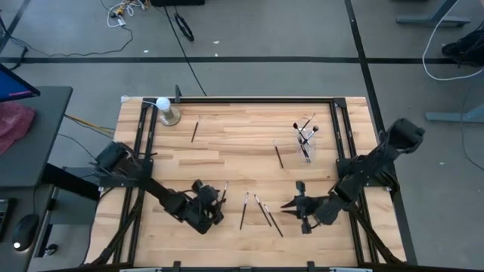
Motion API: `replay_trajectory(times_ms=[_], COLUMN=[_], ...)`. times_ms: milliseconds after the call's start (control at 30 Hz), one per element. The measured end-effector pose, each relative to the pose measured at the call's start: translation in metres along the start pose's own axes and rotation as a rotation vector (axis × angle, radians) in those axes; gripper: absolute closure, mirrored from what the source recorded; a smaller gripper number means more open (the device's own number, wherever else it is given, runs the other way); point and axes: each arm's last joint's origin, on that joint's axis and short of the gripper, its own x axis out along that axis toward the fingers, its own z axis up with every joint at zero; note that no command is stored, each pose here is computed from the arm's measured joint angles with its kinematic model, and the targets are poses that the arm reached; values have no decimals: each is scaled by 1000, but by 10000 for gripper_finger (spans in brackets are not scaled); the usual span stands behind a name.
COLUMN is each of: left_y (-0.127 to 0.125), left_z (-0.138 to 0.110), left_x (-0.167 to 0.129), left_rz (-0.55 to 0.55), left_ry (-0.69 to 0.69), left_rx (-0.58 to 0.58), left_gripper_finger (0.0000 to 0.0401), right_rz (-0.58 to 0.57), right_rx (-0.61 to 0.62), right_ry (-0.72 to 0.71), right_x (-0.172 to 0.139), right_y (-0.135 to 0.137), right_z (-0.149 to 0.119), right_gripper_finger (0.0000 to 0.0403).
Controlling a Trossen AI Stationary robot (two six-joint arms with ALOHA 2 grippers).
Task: Sort items
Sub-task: Put the silver eyeshadow brush into the transparent organizer
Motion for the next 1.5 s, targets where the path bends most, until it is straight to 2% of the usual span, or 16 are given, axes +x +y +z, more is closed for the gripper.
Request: replay_trajectory(times_ms=[233, 533, 733, 967, 1067, 1233, 1333, 1500], left_y=[2, 2, 3, 6, 6, 2, -3, -13], left_z=[-6, -16, -22, -27, -27, -14, 1, 38], left_x=[9, 29, 28, 26, 25, 17, 11, 9], left_rz=[74, 56, 56, 75, 75, 7, -88, -231], left_ry=[-90, -28, 24, 66, 68, 66, 71, -70], left_rx=[16, 17, 51, 78, 83, 89, 95, 73], left_gripper_finger=[202, 218, 274, 374, 388, 388, 391, 389], right_rz=[-20, -15, -14, 23, 37, 63, 62, 39], right_rx=[-3, -20, -20, -24, -33, -27, -44, -43], right_ry=[-9, -48, -47, -32, -22, -25, -34, -21], right_x=[4, 3, 3, 1, -4, -11, -12, -7], right_y=[1, 2, 2, 3, 3, 1, 1, -2], right_z=[-2, 3, 3, 3, 4, 9, 10, 9], right_gripper_finger=[348, 348, 348, 348, 348, 348, 348, 348])
